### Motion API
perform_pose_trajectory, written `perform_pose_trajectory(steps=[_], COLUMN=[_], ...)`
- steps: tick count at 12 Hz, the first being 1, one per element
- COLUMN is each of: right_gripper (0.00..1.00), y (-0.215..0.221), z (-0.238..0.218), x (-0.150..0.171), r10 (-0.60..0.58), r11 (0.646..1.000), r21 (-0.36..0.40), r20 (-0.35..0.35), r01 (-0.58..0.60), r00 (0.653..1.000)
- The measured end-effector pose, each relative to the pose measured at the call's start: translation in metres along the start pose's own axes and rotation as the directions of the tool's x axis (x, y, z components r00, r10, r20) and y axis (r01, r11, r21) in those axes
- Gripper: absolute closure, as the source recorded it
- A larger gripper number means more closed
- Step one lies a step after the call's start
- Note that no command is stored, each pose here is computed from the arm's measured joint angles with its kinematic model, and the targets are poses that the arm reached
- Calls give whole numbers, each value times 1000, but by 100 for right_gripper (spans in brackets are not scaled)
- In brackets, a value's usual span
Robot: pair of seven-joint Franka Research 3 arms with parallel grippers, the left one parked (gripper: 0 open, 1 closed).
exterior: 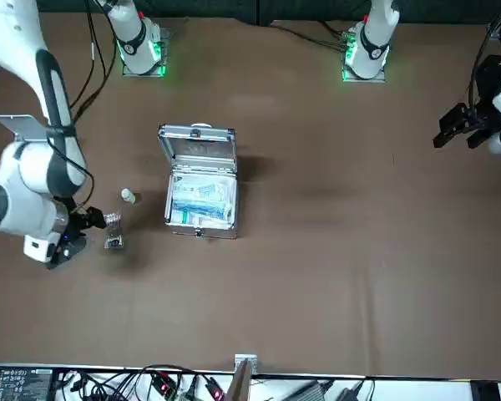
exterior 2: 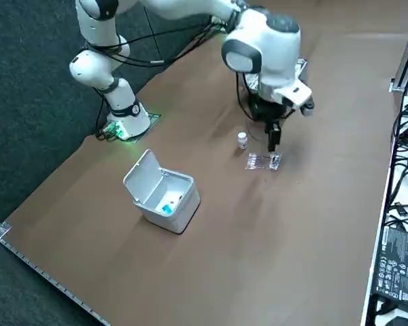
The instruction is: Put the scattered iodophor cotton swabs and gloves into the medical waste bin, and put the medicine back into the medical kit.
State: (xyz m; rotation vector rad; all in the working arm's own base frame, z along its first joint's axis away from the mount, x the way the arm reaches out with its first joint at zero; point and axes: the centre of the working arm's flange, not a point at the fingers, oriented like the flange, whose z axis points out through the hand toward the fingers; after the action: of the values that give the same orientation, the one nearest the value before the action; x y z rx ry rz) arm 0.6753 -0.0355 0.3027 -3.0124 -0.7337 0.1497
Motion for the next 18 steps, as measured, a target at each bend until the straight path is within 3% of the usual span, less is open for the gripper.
perform_pose_trajectory(steps=[4, 8, 12, 18], right_gripper=[15, 20, 24, 32], y=[-25, -46, -43, -42], z=[63, 82, 89, 109], x=[32, 41, 39, 38], r10=[-171, -218, -261, -268], r11=[985, 974, 960, 959], r21=[-38, -73, -111, -109], r20=[-34, -62, -39, -31], r01=[169, 213, 256, 263], r00=[985, 974, 964, 963])
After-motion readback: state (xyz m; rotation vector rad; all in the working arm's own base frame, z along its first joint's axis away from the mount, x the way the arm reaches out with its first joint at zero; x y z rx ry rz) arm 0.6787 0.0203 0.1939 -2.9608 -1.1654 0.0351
